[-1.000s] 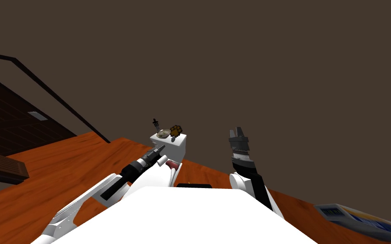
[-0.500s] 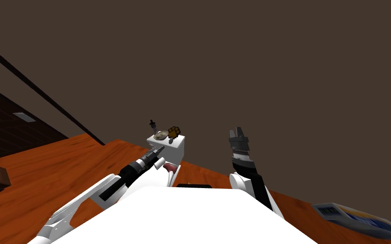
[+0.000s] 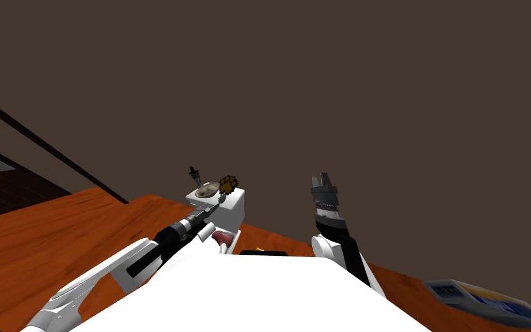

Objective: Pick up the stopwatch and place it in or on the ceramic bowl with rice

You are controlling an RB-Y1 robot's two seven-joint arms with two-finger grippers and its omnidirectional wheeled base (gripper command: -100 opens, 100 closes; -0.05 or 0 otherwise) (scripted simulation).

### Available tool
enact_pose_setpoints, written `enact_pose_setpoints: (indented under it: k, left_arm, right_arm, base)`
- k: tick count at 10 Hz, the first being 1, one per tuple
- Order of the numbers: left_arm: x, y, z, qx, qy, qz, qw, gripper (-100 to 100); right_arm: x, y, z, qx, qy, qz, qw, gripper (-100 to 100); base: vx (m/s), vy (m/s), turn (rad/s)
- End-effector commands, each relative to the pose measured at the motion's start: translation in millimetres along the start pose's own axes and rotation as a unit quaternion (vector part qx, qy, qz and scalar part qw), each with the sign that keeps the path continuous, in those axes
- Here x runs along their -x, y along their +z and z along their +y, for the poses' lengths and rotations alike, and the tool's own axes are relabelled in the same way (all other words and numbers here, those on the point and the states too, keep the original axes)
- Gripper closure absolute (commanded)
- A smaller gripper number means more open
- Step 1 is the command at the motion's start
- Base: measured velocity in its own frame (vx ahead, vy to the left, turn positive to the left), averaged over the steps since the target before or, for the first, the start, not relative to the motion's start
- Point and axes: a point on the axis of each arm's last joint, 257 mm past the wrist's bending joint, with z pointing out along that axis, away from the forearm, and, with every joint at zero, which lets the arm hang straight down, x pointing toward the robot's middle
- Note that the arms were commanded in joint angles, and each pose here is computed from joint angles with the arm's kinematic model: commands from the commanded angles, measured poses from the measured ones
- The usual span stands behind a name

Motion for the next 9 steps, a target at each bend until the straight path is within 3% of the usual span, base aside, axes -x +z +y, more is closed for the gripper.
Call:
enact_pose_setpoints:
  k: [1,6,7,8,9]
  left_arm:
    - [-3.9,-5.4,9.9,0.010,0.019,0.014,0.9997,-100]
    - [-20.4,-22.0,48.3,0.044,0.092,0.064,0.9927,-100]
    - [-19.9,-19.7,43.1,0.040,0.083,0.058,0.9940,-100]
    - [-20.2,-20.1,44.3,0.041,0.085,0.059,0.9938,0]
    - [-24.4,-17.0,49.6,0.047,0.082,0.057,0.9939,-100]
  right_arm:
    - [0.0,0.0,0.0,0.000,0.000,0.000,1.0000,0]
    - [0.0,0.0,0.0,0.000,0.000,0.000,1.0000,0]
    - [0.0,0.0,0.0,0.000,0.000,0.000,1.0000,0]
    - [0.0,0.0,0.0,0.000,0.000,0.000,1.0000,0]
    - [0.0,0.1,0.0,0.000,0.000,0.000,1.0000,0]
  base:
    - [0.104,-0.033,-0.034]
    - [0.108,-0.056,-0.048]
    - [0.038,-0.024,-0.006]
    - [0.008,-0.004,0.002]
    - [0.059,-0.004,-0.102]
